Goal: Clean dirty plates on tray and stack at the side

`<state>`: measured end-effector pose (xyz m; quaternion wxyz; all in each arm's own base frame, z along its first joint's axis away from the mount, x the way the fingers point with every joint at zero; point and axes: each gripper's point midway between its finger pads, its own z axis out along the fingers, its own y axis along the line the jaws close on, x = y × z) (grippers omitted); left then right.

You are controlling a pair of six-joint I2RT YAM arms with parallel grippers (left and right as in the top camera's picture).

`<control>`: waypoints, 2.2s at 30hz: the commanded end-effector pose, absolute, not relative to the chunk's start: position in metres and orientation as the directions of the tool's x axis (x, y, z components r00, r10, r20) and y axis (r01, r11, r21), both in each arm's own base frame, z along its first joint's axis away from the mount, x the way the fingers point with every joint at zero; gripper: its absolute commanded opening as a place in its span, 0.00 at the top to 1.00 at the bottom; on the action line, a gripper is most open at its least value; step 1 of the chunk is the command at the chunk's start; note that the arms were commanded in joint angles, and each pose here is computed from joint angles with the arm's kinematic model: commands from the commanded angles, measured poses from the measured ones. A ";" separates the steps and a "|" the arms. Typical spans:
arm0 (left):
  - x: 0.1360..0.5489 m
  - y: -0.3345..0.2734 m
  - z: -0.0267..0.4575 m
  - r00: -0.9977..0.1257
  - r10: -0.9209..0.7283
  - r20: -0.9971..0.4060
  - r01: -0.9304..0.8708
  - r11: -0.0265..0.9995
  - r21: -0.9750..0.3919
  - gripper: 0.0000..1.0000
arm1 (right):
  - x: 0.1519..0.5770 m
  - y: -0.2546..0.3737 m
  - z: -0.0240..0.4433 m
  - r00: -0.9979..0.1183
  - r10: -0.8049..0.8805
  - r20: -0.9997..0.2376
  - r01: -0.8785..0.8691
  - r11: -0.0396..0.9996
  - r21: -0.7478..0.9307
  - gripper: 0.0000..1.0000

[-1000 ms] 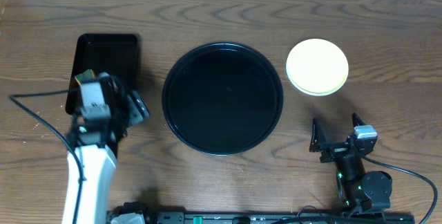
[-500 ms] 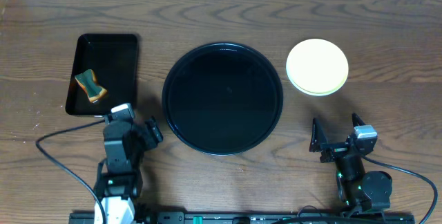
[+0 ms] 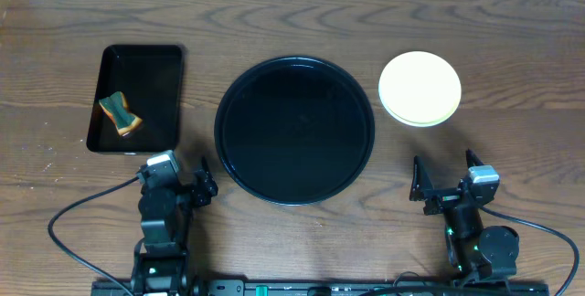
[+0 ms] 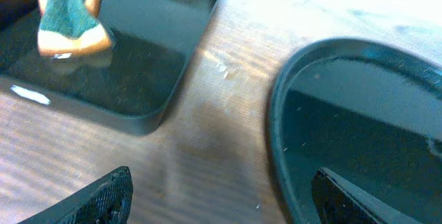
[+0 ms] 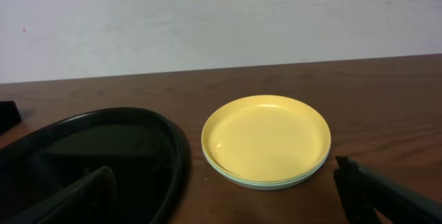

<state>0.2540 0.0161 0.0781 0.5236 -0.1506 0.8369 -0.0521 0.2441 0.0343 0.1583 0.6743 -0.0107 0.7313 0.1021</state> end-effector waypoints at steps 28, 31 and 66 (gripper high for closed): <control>0.245 0.010 0.105 -0.278 -0.178 -0.944 -0.102 0.983 -0.156 0.17 | 0.244 0.034 0.157 -0.097 0.137 -0.986 -0.153 0.977 0.151 0.01; 0.245 0.010 0.117 -0.228 -0.178 -0.957 -0.094 0.983 -0.160 0.17 | 0.244 0.034 0.157 -0.097 0.137 -0.986 -0.153 0.977 0.151 0.01; 0.244 0.007 0.136 -0.156 -0.037 -0.987 -0.043 0.999 -0.031 0.17 | 0.244 0.034 0.157 -0.097 0.137 -0.986 -0.153 0.977 0.151 0.01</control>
